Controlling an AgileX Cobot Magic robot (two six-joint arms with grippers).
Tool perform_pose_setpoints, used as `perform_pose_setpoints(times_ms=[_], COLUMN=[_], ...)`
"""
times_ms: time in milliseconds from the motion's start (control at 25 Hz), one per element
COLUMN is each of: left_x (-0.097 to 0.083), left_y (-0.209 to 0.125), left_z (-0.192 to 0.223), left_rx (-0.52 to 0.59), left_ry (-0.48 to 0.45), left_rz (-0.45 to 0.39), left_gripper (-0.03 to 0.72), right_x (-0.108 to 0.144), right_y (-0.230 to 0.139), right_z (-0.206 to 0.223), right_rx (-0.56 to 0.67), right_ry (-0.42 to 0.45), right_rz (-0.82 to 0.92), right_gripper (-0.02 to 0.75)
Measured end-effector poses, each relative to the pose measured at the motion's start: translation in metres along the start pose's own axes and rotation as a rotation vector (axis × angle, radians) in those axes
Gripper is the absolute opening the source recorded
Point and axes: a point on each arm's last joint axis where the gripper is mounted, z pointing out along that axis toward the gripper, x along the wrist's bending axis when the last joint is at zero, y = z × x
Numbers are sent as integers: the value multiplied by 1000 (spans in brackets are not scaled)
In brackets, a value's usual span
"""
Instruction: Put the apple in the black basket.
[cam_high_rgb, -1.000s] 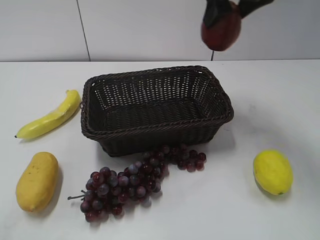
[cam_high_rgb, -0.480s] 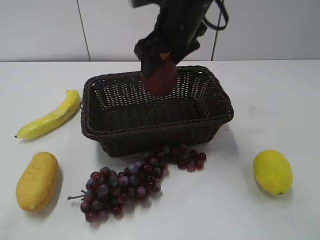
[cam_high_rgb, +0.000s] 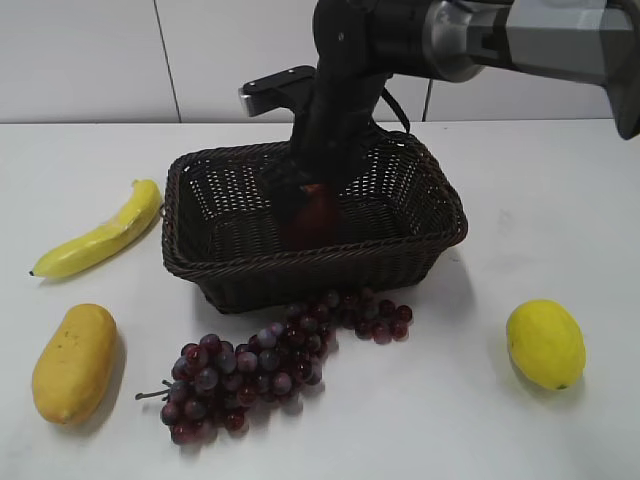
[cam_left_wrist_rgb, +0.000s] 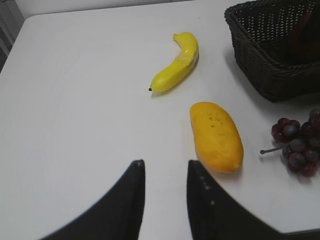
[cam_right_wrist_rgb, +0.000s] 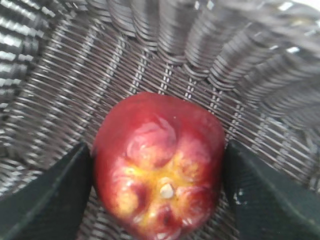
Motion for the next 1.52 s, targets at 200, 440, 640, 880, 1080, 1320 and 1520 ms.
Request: perform_pose_setpoints(times_ms=[200,440,640,880,1080,1320,1520], left_x=[0,0,0,0,0,0,0], left_y=[0,0,0,0,0,0,0], left_z=[0,0,0,0,0,0,0], left_rx=[0,0,0,0,0,0,0], left_ry=[0,0,0,0,0,0,0], left_rz=[0,0,0,0,0,0,0], left_gripper=[223,223,223,223,223,223,223], right_x=[0,-2,-4,-15,-37,-69,-67], right_y=[1,6,24,18,-4,-55,-124], right_z=[1,-14,-86,-179,-235,-271,-274], right_rx=[-11,-13,-134,-249,-238,-211,-145], right_ry=[-3,-23,-46,-121,-224,-277,-283], right_rz=[-1,-20,-28,-42,-7,123,211], right_gripper=[668,668,662,646,626,598,594])
